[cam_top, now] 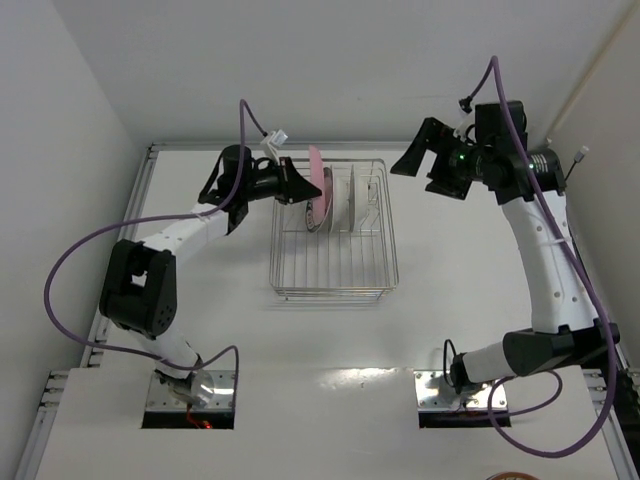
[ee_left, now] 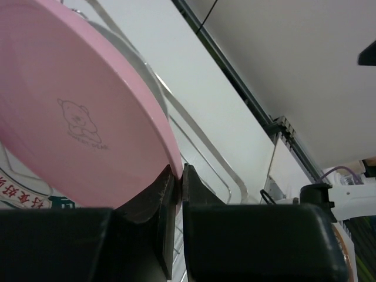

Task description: Load the plates into the dish rack

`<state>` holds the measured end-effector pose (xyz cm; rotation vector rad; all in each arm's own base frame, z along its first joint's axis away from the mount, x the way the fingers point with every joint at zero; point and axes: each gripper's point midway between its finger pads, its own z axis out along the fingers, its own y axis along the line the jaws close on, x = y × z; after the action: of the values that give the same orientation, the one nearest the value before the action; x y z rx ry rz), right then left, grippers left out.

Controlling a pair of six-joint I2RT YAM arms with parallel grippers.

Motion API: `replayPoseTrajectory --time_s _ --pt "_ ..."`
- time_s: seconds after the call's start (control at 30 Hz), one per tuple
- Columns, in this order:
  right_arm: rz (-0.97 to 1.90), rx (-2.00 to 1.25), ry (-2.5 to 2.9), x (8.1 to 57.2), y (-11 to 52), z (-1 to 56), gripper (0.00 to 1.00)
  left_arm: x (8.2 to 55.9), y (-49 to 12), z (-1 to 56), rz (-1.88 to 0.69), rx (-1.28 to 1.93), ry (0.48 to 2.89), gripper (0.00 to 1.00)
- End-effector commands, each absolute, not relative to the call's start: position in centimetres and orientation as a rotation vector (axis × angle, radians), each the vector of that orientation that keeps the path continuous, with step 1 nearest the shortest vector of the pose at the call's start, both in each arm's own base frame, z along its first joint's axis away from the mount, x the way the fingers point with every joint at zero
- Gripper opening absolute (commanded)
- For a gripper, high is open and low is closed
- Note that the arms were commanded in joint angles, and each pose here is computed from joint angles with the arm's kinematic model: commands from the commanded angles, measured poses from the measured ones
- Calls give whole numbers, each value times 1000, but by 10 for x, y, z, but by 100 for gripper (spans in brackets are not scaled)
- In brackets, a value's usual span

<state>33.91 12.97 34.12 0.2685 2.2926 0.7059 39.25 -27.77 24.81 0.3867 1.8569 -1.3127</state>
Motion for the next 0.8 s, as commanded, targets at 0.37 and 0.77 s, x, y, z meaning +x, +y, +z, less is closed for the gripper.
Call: replayPoseTrajectory --time_s 0.37,0.77 --pt "775 254 2248 353 114 339 100 405 -261 329 -1151 486 1683 0" --pt "778 254 2271 353 109 332 100 398 -255 317 -1121 464 1716 0"
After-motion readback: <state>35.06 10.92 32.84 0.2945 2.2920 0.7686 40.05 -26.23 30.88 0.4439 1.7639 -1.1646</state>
